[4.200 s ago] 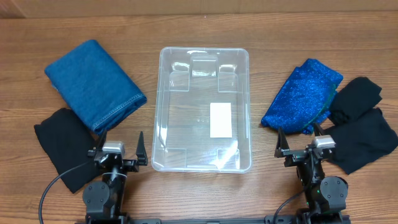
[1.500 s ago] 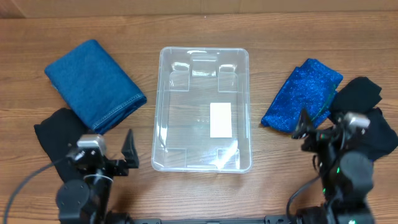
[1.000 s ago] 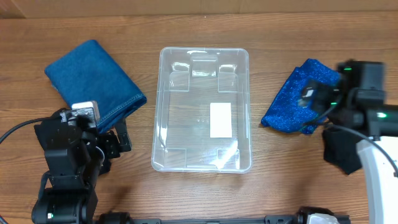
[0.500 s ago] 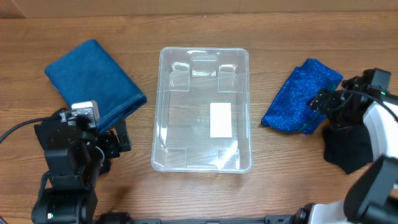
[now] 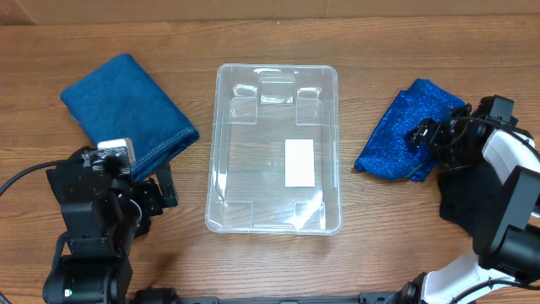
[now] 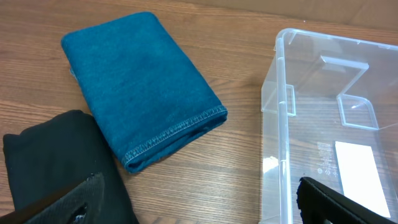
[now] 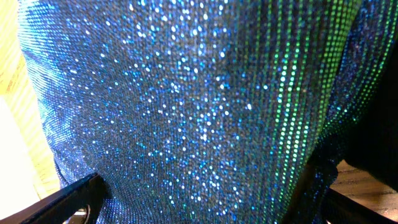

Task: Pack container
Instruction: 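Grasp the sparkly blue cloth with the right gripper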

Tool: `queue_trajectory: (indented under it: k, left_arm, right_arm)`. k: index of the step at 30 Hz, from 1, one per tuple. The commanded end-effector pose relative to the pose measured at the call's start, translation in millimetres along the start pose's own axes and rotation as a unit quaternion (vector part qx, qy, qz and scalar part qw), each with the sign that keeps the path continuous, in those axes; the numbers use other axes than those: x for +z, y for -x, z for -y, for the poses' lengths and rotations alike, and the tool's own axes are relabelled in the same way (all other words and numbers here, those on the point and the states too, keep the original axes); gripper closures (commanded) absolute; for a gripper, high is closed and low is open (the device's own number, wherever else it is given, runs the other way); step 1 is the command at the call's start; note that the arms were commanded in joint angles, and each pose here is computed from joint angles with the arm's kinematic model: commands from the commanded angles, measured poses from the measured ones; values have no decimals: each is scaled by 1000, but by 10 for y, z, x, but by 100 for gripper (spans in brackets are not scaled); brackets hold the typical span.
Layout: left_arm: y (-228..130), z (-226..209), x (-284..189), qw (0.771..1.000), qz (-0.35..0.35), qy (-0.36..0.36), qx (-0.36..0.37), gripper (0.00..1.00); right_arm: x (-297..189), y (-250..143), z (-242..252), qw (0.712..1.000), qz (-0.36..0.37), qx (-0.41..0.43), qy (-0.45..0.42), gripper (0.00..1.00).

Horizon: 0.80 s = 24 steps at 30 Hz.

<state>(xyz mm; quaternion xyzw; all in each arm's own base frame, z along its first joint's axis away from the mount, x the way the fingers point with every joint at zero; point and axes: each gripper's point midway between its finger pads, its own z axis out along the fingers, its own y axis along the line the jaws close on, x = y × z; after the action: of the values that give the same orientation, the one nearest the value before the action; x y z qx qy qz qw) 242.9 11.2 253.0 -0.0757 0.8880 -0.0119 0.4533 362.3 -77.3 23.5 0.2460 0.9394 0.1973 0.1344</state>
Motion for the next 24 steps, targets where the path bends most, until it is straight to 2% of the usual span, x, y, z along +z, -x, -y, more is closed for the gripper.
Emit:
queue_trajectory:
  k: [1, 4, 6, 7, 9, 11, 16, 24]
  left_arm:
    - [102, -1, -77, 1000, 16, 2, -3, 0]
    - [101, 0, -77, 1000, 16, 2, -3, 0]
    - [101, 1, -77, 1000, 16, 2, -3, 0]
    - [101, 2, -77, 1000, 16, 1, -3, 0]
    - [102, 3, -77, 1000, 16, 1, -3, 0]
    - [101, 2, -77, 1000, 16, 1, -3, 0]
    - [100, 2, -77, 1000, 16, 2, -3, 0]
    - [100, 2, -77, 1000, 16, 2, -3, 0]
  right_arm:
    - [35, -49, 41, 1000, -12, 4, -4, 0]
    - [35, -50, 44, 1000, -12, 5, -5, 0]
    - [35, -45, 44, 1000, -11, 5, -5, 10]
    - [35, -51, 48, 1000, -12, 5, -6, 9]
    - [28, -86, 116, 1000, -18, 10, -23, 0]
    - [-30, -93, 254, 998, -16, 30, -57, 0]
    - [-217, 11, 383, 997, 13, 52, -62, 0]
    - [-168, 45, 278, 998, 18, 36, -51, 0]
